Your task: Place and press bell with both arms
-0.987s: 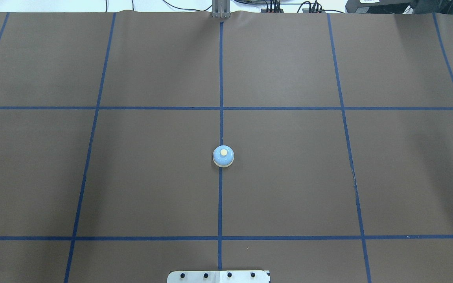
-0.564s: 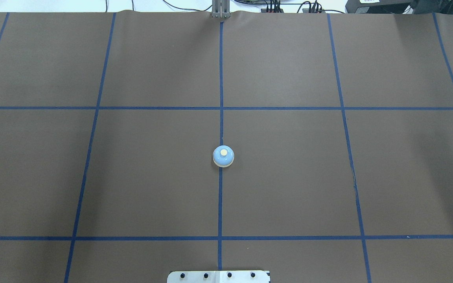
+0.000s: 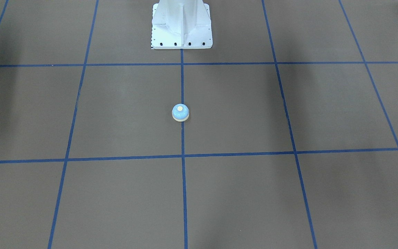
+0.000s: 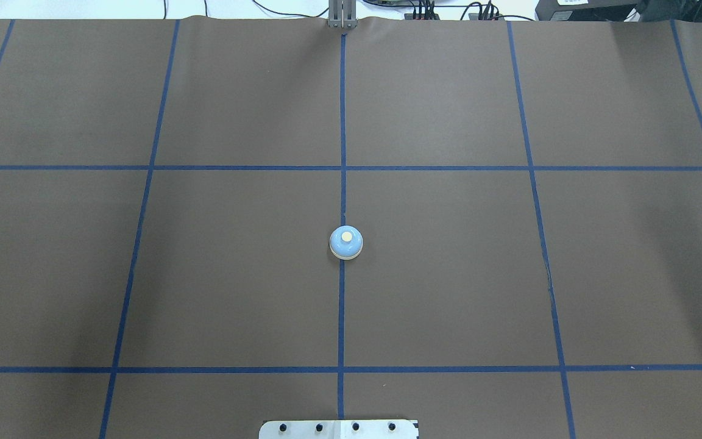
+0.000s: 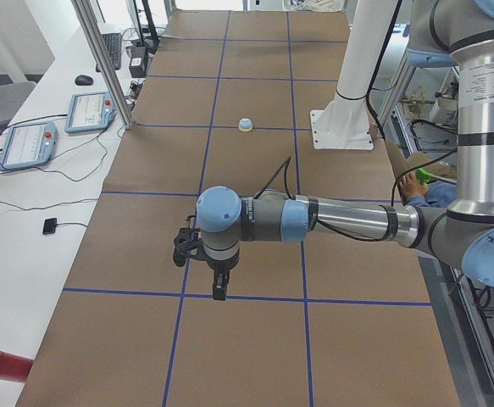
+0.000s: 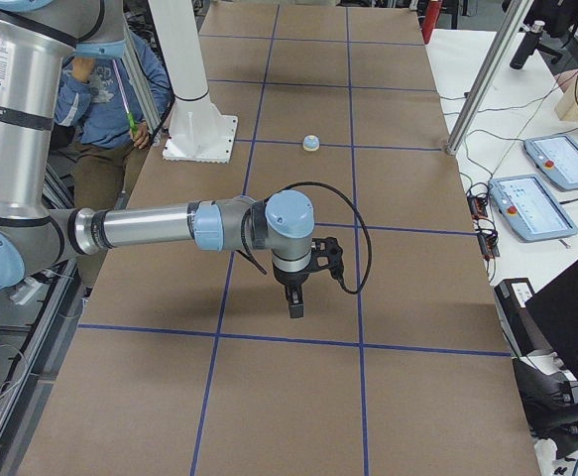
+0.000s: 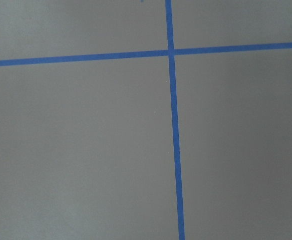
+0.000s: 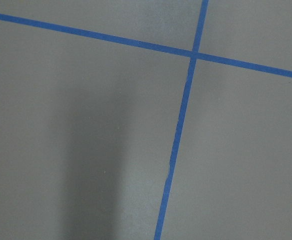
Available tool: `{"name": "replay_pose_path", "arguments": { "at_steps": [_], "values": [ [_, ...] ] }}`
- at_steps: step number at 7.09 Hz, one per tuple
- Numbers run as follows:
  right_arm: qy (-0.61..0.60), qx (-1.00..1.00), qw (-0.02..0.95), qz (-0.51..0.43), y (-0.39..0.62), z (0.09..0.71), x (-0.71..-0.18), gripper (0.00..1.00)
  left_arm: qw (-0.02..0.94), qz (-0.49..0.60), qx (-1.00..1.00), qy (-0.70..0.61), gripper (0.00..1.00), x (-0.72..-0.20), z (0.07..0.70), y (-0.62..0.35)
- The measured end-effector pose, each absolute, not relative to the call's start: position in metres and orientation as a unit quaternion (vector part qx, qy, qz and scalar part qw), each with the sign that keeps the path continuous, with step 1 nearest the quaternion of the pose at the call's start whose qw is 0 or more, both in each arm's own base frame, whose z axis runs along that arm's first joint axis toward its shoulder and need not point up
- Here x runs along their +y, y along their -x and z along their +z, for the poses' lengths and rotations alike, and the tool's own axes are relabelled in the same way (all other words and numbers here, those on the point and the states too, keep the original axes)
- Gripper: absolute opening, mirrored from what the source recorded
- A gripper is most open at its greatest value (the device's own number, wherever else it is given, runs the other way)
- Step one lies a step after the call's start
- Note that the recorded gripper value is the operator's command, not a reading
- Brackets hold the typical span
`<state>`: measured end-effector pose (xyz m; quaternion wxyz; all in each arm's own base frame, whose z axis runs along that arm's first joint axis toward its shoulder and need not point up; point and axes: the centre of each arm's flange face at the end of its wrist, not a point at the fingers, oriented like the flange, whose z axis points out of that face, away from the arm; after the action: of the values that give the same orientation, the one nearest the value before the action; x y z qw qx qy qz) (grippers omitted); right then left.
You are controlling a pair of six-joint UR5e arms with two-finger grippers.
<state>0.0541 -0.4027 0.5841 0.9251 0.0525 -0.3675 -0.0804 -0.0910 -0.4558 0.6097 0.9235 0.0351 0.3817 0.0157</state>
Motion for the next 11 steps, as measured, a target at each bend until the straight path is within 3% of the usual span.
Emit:
{"name": "replay_pose_path", "arguments": {
  "at_steps": [4,7,11],
  "values": [
    [-0.044,-0.376,0.923,-0.072,-0.055,0.592,-0.405,1.0,0.923,0.031,0.377,-0.066,1.0,-0.47,0.609,0.091],
    [-0.056,-0.382,0.921,-0.057,-0.07,0.586,-0.401,1.0,0.922,0.031,0.38,-0.065,1.0,-0.432,0.614,0.089],
    [-0.077,-0.383,0.918,-0.063,-0.071,0.566,-0.4,1.0,0.92,0.037,0.38,-0.084,1.0,-0.423,0.595,0.089]
  ]
}}
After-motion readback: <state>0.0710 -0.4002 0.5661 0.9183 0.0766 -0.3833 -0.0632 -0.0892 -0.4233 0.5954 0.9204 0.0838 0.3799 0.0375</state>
